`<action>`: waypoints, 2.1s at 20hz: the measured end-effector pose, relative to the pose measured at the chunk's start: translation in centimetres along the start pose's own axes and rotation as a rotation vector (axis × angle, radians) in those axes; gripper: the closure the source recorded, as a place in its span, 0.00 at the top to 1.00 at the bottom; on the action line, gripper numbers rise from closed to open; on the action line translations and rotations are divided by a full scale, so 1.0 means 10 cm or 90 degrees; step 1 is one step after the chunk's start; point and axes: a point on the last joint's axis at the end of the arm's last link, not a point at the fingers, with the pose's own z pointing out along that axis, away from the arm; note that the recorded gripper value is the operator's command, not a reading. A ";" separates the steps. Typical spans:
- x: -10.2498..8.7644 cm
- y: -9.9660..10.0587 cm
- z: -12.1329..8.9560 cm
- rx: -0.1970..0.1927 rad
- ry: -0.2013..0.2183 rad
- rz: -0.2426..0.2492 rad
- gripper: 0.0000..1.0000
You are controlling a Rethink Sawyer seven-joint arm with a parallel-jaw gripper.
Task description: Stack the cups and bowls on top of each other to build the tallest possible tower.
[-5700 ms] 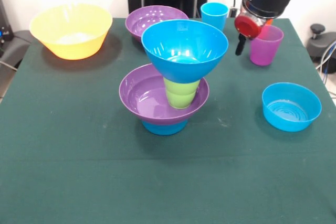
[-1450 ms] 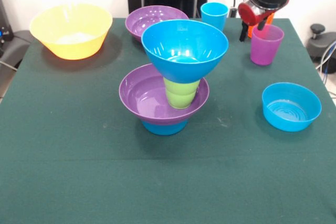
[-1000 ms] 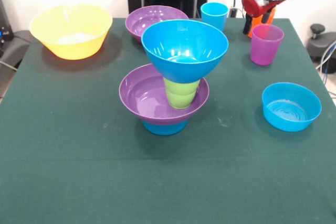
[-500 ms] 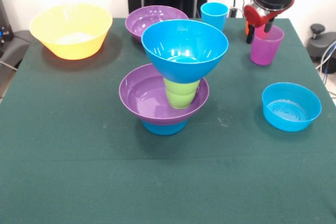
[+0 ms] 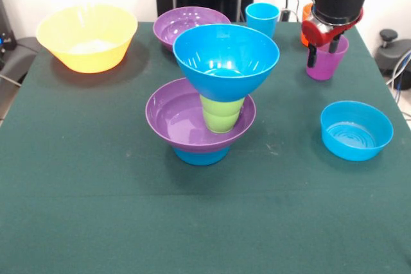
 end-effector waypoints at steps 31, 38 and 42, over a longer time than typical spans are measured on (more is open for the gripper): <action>0.14 0.20 0.39 -0.024 0.043 -0.009 0.00; 0.13 0.19 0.37 -0.022 0.042 -0.009 0.00; 0.09 0.15 0.18 -0.005 0.026 -0.011 0.00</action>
